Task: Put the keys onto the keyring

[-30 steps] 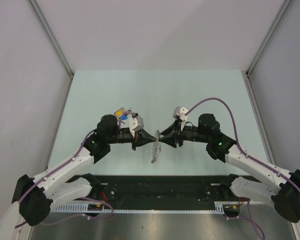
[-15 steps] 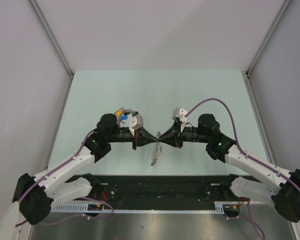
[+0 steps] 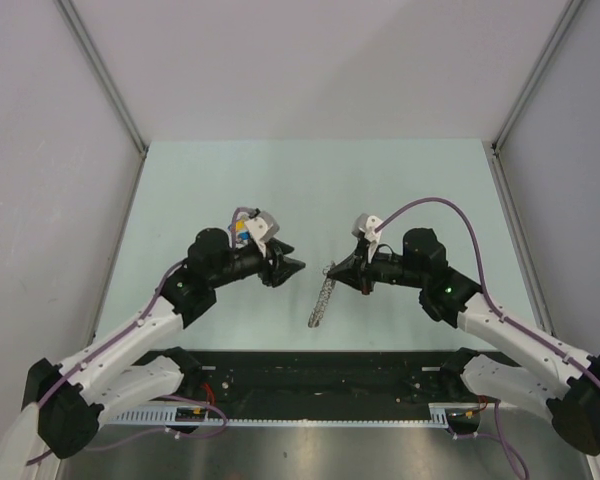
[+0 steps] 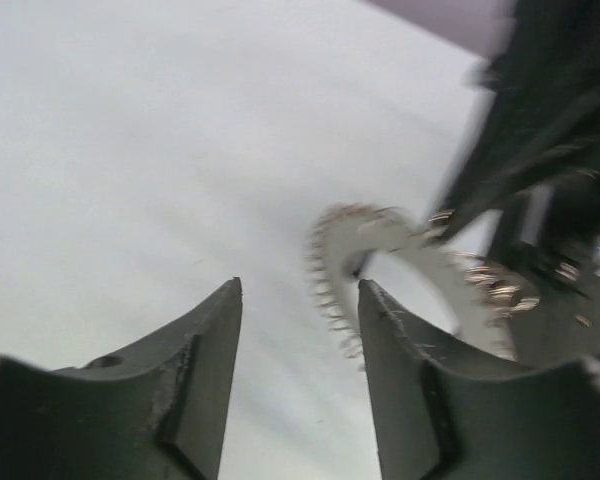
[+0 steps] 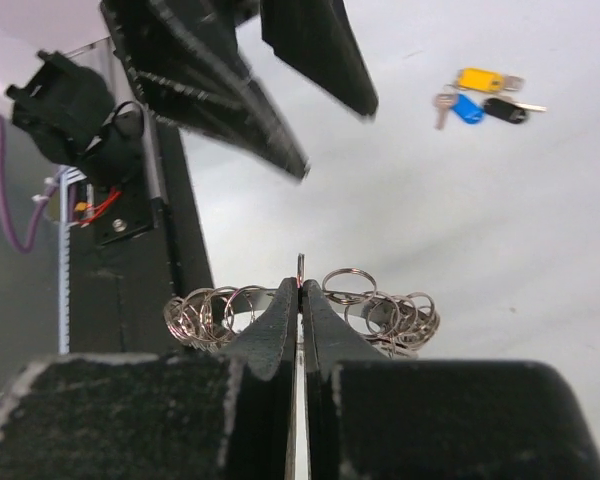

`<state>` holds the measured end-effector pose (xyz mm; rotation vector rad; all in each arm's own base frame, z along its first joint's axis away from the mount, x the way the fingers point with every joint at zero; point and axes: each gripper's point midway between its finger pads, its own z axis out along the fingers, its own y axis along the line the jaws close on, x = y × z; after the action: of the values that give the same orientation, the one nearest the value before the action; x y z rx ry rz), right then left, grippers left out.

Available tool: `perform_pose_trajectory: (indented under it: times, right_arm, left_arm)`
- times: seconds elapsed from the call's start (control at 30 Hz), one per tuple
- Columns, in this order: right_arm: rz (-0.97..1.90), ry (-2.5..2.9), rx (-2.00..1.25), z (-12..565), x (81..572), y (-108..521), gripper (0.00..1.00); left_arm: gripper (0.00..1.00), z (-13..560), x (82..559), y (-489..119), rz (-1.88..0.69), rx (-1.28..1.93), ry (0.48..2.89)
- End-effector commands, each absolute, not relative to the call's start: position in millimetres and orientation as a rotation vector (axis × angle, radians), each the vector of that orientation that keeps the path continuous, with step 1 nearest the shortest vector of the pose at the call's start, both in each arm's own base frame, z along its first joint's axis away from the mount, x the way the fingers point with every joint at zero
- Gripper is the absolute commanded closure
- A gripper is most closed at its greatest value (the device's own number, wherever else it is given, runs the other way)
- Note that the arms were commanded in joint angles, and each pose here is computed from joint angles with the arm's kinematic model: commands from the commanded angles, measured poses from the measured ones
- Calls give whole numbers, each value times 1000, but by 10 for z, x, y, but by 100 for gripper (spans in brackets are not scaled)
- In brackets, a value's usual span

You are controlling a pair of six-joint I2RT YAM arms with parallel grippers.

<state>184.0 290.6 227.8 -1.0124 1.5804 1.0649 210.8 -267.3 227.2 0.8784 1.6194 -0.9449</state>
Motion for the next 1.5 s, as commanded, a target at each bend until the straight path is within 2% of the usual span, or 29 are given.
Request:
perform_pose_trajectory:
  times: [0.0, 0.07, 0.2, 0.4, 0.63, 0.83, 1.17, 1.47]
  right_arm:
    - [928, 1544, -925, 2465, 2018, 2701, 100]
    - [907, 1545, -906, 2487, 2029, 2640, 100]
    - [875, 1554, -875, 2485, 2058, 2564, 100]
    - [869, 1554, -865, 2487, 2023, 2519, 100]
    - [852, 1553, -850, 2492, 2028, 2452, 100]
    - [847, 1562, -847, 2466, 2028, 2420, 100]
    - [846, 1569, -842, 2448, 2047, 2400, 100]
    - [843, 1568, -837, 2444, 2051, 2380, 100]
  left_arm:
    - [43, 2265, 2744, -2025, -581, 395, 1821]
    - [40, 2112, 2934, -1685, -422, 184, 1896]
    - [36, 1888, 3171, -1305, -346, -137, 1953]
    - [40, 1590, 3525, -971, -213, -414, 1972]
    - [58, 1385, 3906, -845, -137, -543, 1983]
    - [68, 1133, 4132, -802, -105, -570, 2050]
    - [71, 728, 4313, -721, -48, -607, 2160]
    - [79, 476, 4339, -691, -1, -618, 2237]
